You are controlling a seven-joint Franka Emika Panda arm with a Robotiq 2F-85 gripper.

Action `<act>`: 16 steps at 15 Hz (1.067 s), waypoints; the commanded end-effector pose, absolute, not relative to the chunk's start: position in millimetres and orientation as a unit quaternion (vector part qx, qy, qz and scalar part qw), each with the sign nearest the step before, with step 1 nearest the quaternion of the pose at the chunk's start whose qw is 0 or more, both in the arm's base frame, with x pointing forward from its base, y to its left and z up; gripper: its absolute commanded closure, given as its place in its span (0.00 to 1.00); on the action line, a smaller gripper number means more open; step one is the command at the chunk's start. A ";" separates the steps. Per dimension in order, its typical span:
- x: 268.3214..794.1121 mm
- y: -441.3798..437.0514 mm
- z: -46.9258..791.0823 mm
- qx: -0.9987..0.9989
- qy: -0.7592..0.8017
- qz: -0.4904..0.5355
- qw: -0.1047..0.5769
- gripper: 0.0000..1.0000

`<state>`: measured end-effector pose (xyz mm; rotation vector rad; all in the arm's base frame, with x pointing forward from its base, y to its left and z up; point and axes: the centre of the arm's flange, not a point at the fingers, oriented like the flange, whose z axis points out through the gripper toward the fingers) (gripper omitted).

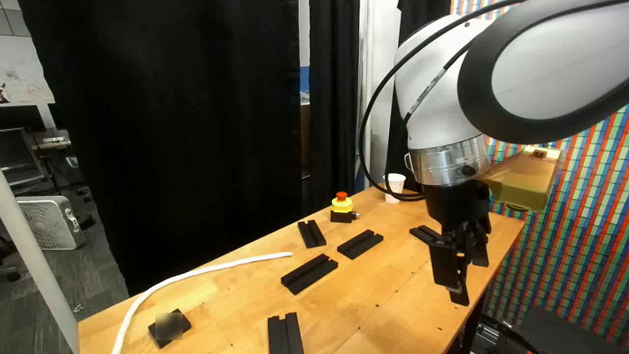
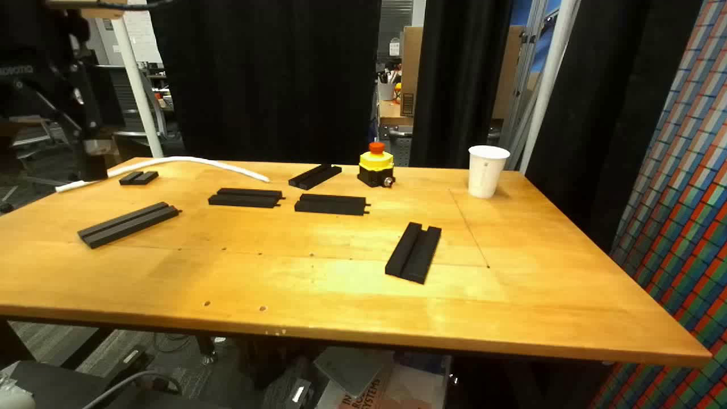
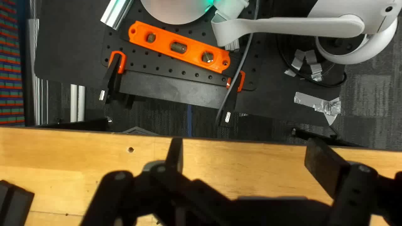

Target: Connect the four black pieces together

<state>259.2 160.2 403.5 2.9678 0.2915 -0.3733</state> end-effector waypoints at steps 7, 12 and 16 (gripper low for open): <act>260.3 161.3 406.9 0.986 0.097 -0.119 0.067 0.00; 264.2 164.7 404.6 0.989 0.080 -0.110 0.063 0.00; 278.9 175.3 407.0 0.994 -0.009 -0.097 0.041 0.00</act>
